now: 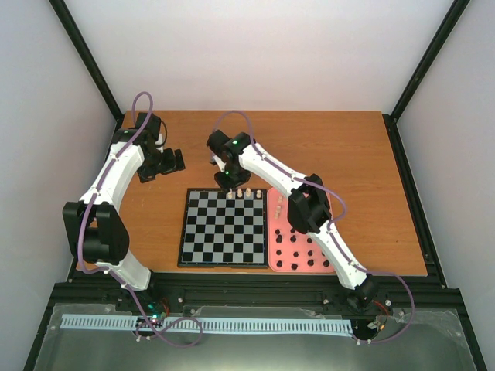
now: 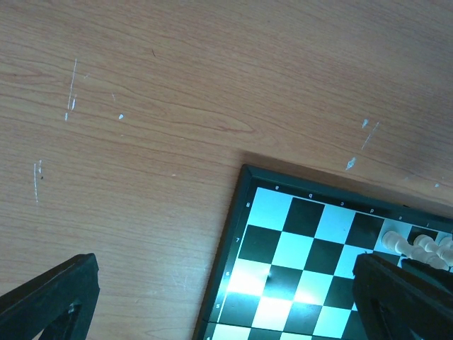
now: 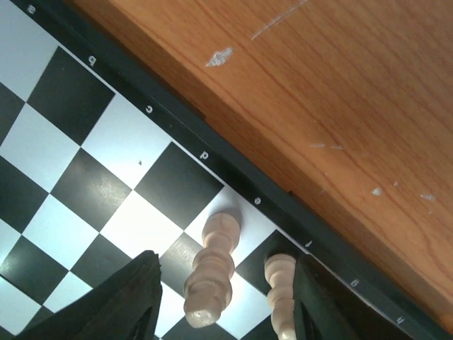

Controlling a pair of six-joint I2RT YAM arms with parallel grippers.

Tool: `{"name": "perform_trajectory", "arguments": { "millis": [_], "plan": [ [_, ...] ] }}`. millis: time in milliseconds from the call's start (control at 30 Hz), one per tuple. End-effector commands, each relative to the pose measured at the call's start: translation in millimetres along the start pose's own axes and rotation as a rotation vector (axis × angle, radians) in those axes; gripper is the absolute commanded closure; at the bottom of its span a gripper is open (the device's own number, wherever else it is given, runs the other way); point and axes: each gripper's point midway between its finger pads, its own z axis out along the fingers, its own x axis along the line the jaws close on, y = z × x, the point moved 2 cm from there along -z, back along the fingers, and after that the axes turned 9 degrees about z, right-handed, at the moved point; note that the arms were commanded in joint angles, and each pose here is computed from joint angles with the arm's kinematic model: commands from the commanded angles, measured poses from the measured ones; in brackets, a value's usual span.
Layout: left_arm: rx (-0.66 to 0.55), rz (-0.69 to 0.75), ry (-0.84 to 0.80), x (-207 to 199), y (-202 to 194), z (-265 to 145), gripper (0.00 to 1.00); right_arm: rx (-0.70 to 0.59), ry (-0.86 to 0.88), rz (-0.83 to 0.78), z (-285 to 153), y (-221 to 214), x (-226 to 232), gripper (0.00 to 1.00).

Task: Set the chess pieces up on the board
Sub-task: Place the chess piece on the chessboard, then pick up the chess piece from the storage box.

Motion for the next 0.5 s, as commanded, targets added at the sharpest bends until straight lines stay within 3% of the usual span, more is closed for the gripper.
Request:
{"name": "perform_trajectory", "arguments": {
  "millis": [0,267,467],
  "plan": [
    [-0.023,-0.005,-0.020,-4,2,-5,0.00,-0.142,0.023,-0.044,-44,20,13,0.43],
    [-0.025,-0.004,-0.017,-3,1,-5,0.00,-0.239,-0.029,-0.008,-83,29,1,0.41],
    [-0.030,-0.002,-0.017,-4,3,-7,0.00,-0.256,-0.102,0.126,-115,17,-51,0.41]
  ]
}}
